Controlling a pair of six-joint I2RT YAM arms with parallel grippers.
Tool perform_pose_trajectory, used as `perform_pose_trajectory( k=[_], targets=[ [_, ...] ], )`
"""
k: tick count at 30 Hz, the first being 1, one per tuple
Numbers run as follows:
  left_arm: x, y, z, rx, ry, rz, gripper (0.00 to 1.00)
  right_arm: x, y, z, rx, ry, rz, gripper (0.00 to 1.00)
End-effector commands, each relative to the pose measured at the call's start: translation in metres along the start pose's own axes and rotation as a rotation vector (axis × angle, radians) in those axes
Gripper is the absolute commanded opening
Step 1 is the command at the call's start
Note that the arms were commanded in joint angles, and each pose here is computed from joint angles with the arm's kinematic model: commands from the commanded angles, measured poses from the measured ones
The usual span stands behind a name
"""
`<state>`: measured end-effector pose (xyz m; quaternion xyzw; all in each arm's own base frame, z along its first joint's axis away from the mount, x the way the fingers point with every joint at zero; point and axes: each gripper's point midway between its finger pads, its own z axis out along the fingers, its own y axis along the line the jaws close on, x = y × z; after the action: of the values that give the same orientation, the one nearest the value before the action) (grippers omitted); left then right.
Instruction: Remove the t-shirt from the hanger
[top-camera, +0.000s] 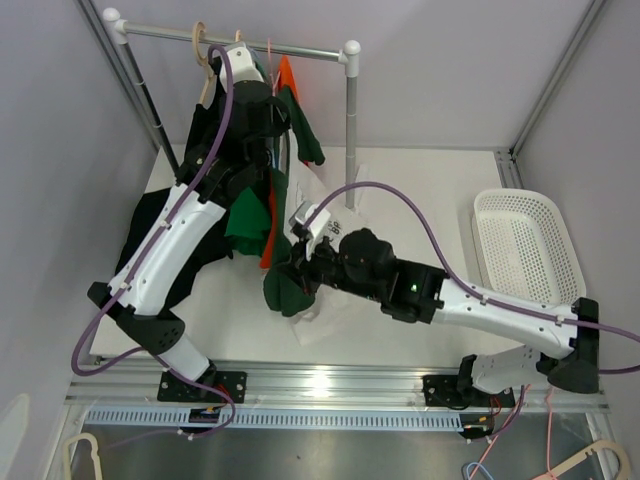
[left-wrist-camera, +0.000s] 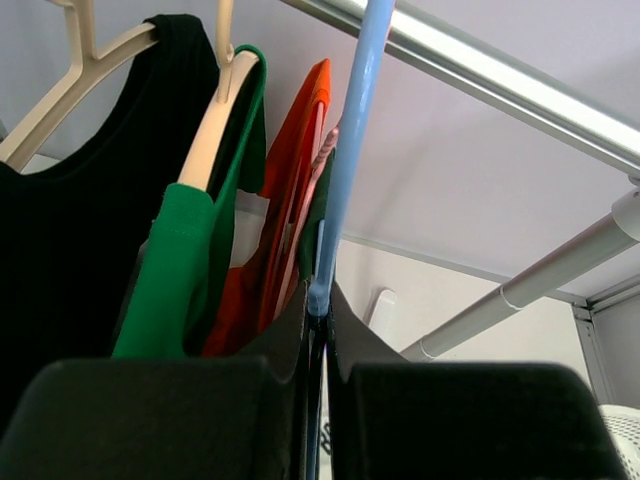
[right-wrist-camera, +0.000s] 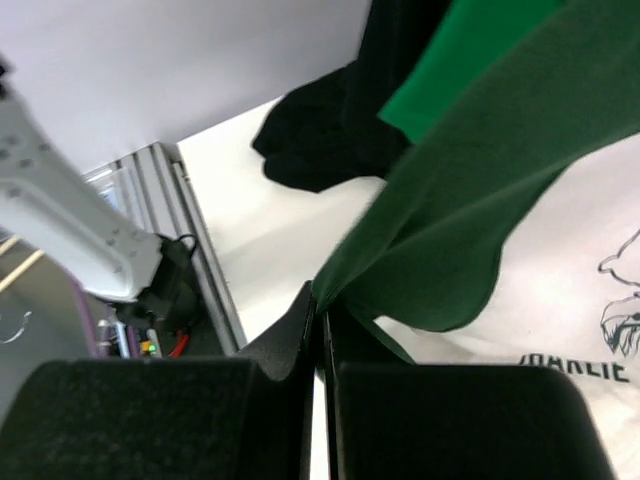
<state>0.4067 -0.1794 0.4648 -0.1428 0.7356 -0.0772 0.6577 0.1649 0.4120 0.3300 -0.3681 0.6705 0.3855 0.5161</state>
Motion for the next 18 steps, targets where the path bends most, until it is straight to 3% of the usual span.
perform_pose_trajectory(
  k=[1,7,10,13,15,17,18],
  targets=[
    [-0.038,-0.014,-0.012,0.071,-0.099,-0.074,0.01,-0.013,0.045,-0.032,-0.056,-0.044,-0.006,0.00],
    [-0.038,-0.020,-0.001,0.064,-0.108,-0.038,0.01,0.055,0.102,-0.045,-0.106,0.039,0.105,0.00],
    [-0.045,-0.024,-0.014,0.116,-0.085,-0.064,0.01,0.097,0.080,-0.035,0.000,0.104,0.138,0.00],
    [-0.038,-0.019,-0.043,0.182,0.007,-0.092,0.00,0.086,0.042,-0.028,0.085,0.081,0.166,0.00],
    [0.005,-0.019,-0.059,0.262,0.156,-0.073,0.01,0.062,0.005,-0.034,0.169,0.031,0.182,0.00],
    [-0.011,-0.019,-0.103,0.421,0.152,-0.116,0.01,0.048,-0.026,-0.046,0.273,0.010,0.183,0.00],
    [0.009,-0.013,-0.108,0.439,0.182,-0.090,0.01,0.030,-0.044,-0.060,0.326,-0.039,0.199,0.00]
  ],
)
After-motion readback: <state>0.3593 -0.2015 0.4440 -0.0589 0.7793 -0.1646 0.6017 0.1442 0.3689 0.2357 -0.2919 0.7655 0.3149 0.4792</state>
